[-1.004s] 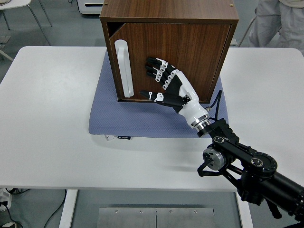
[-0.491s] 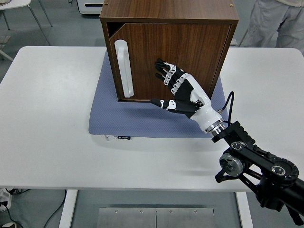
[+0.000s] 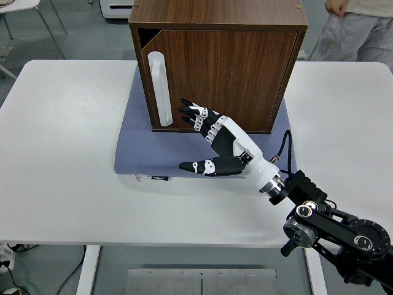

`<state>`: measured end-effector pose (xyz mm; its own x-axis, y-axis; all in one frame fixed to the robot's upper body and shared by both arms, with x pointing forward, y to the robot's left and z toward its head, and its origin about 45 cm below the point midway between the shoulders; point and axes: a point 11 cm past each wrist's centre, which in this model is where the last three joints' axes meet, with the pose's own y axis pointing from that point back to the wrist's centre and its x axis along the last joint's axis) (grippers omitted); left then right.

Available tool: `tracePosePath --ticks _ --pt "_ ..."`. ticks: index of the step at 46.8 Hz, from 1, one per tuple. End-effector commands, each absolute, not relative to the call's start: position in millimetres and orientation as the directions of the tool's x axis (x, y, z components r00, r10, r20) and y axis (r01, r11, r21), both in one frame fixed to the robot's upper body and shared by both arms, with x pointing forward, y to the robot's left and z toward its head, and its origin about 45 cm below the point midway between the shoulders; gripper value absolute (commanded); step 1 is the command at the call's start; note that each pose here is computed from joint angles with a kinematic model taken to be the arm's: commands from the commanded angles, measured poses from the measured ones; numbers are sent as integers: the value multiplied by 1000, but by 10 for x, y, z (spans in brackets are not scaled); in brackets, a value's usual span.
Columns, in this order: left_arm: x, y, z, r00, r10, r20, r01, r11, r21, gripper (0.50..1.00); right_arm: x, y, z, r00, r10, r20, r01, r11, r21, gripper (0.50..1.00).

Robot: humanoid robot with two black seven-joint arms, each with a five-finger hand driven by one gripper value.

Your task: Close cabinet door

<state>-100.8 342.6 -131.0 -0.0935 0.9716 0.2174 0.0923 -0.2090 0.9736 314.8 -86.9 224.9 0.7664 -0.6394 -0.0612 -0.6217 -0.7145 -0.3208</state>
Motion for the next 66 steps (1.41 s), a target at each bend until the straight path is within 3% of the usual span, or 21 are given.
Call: tracePosePath --ticks 1,12,30,42,66 --pt "-1008 3425 -1310 -94 972 217 92 -209 974 1000 3081 -852 2264 787 -615 -56 -597 -735 -321 1000" --pt "-1009 3430 -1309 -93 971 219 92 -210 973 1000 2925 -947 2124 812 -583 -31 -567 -776 -276 1000" --pt "-1008 3425 -1310 -94 972 217 92 -209 974 1000 2880 -1674 1913 785 -620 6 -612 -776 -150 1000" --pt "-1008 3425 -1310 -94 972 217 92 -209 974 1000 2922 -2076 1939 744 -668 27 -661 -740 -125 1000" --pt "-1008 3425 -1310 -94 972 217 92 -209 974 1000 3140 -2577 2187 645 -763 44 -750 -643 -156 1000"
